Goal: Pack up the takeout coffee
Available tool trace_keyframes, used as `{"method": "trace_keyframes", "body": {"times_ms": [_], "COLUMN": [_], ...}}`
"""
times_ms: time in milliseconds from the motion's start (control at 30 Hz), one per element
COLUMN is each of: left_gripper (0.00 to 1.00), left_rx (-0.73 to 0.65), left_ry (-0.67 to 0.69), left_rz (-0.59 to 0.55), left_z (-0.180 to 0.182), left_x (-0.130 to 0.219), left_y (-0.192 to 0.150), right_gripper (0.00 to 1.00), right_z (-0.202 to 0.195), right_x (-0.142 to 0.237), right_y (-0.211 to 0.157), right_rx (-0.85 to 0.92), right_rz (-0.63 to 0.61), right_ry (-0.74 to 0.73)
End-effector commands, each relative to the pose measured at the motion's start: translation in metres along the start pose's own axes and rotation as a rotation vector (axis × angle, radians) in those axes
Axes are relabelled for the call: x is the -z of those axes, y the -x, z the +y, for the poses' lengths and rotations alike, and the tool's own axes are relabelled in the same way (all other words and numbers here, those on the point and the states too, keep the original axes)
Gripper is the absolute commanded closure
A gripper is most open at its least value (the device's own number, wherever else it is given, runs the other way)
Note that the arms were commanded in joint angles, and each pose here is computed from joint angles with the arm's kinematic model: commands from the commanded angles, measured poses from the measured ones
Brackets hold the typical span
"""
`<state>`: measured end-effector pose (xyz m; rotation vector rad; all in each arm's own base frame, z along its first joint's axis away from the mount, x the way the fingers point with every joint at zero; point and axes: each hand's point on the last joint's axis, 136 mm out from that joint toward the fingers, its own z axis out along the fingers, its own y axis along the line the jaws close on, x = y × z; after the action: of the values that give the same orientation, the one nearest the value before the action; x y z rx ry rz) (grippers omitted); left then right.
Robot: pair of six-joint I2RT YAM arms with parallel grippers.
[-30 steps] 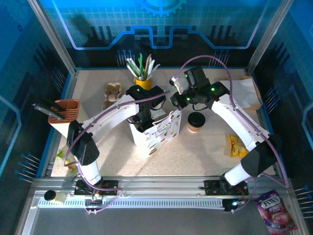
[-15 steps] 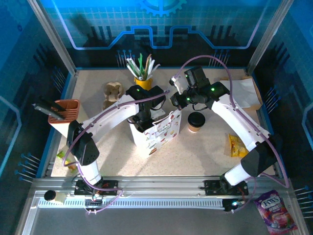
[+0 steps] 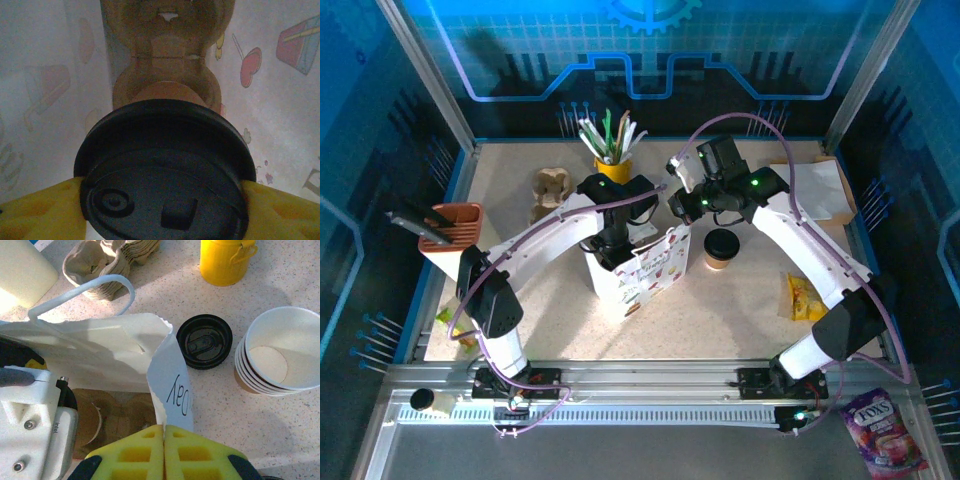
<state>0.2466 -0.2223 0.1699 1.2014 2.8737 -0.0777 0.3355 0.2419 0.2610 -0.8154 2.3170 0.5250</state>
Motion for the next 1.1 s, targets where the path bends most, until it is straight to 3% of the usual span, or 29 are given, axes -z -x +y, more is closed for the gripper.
{"method": "trace_keyframes", "body": {"times_ms": [0, 1067], "left_gripper": [0.46, 0.46], "left_rx": [-0.013, -0.010], "left_ry": [-0.013, -0.012], "left_rz": [-0.024, -0.015], "left_z": [-0.0004, 0.0012], "left_x": [0.0135, 0.0127], "left_y": [-0.0034, -0.0061], "right_gripper": [0.91, 0.91], "right_z": [-0.0036, -0.0037], "right_x": [-0.0010, -0.0020], "right_y": [0.0032, 0.0032], "right_rx": [0.000, 0.001], "right_rz": [-0.004, -0.002], "right_ry": [0.004, 0.005]}}
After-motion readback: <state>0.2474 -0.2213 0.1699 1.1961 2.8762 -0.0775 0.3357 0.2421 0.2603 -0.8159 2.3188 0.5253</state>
